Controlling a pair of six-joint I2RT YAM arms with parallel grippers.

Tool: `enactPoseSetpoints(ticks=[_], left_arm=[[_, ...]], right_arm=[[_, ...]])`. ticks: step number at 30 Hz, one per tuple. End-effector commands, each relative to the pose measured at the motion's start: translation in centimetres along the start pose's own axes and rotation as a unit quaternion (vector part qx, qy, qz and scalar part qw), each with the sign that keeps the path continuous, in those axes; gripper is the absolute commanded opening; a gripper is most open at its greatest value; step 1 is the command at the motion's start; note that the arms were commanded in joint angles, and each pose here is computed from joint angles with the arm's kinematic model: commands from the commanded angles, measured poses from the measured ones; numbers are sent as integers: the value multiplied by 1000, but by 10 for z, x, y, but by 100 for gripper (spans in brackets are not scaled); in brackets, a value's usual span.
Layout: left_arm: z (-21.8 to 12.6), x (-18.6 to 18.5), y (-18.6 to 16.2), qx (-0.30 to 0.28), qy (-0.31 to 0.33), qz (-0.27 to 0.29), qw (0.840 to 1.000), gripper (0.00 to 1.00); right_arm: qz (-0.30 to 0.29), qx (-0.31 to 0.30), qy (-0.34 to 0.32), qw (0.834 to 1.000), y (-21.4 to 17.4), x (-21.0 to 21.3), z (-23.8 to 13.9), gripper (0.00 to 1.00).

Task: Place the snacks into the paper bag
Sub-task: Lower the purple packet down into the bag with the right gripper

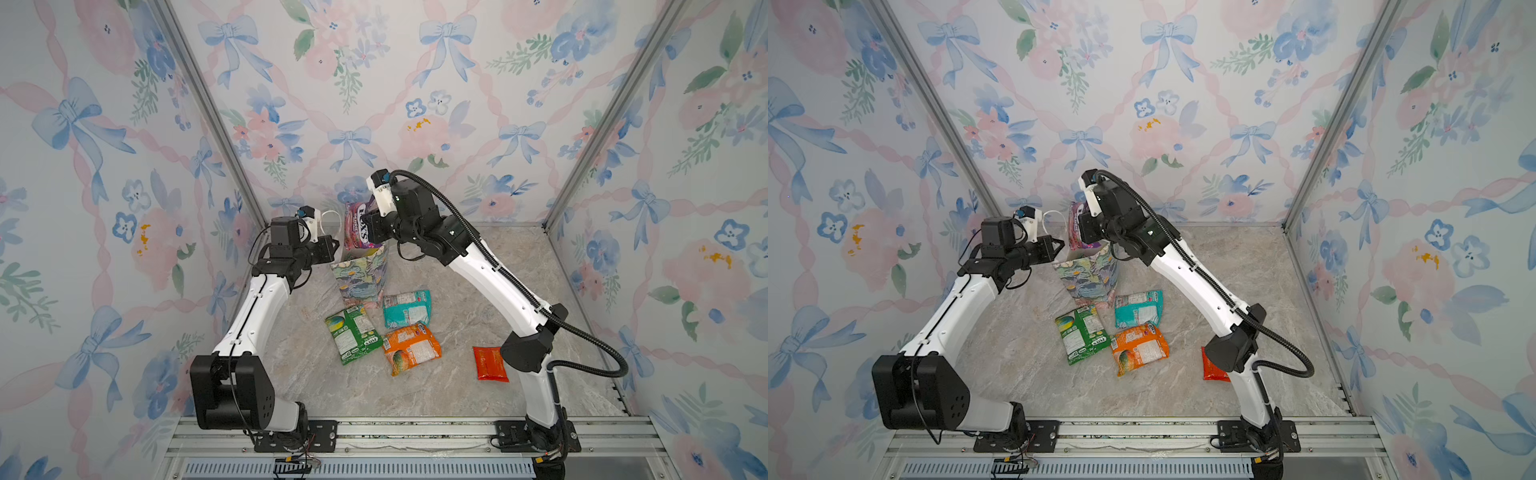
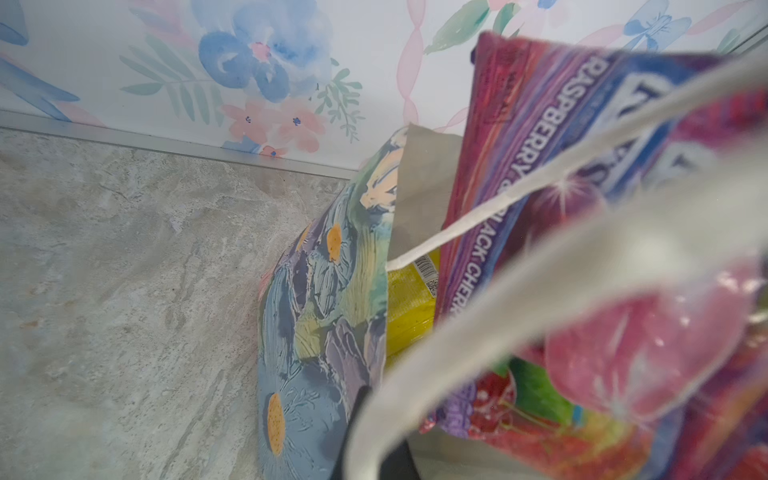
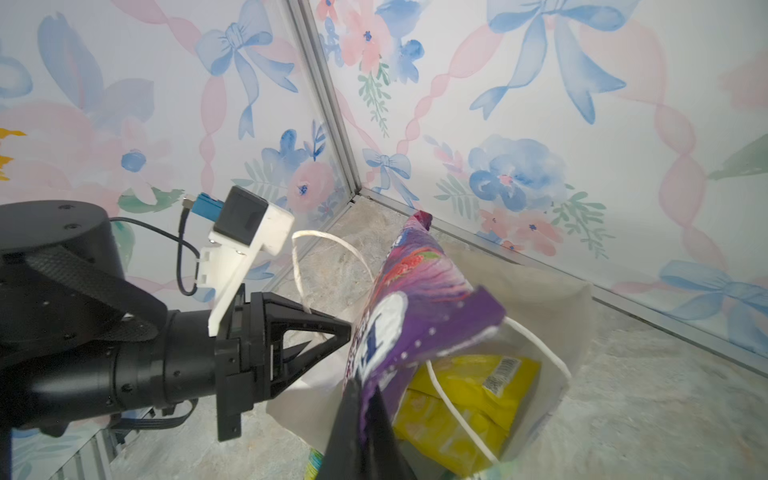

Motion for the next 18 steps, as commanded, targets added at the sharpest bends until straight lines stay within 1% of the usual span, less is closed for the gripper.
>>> enactPoseSetpoints(ticks=[1,6,13,18], left_arm=[[-2,-2,4,-6,-10,10,1000,0],[-2,-2,3,-6,-10,9,1000,0],[-3,-2,4,-7,-9,10,1000,0],[-3,-2,4,-6,-10,9,1000,0]], right_arm=[[-32,-28,-44,998,14,-5,-12,0],[-59,-36,-93,993,17,-18,-17,0],[-90,-47,-136,986,22,-27,-26,0],[-110,-49,-156,980,21,-28,-25,0]])
Point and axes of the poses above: each gripper's point midway between its finger pads, its own z axis out along the fingers, its own x axis along the line the jaws close on, y = z × x, the point moved 3 cm from there along -z, back along the fingers, and after that the axes turned 7 degrees about z, right-handed, at the moved point
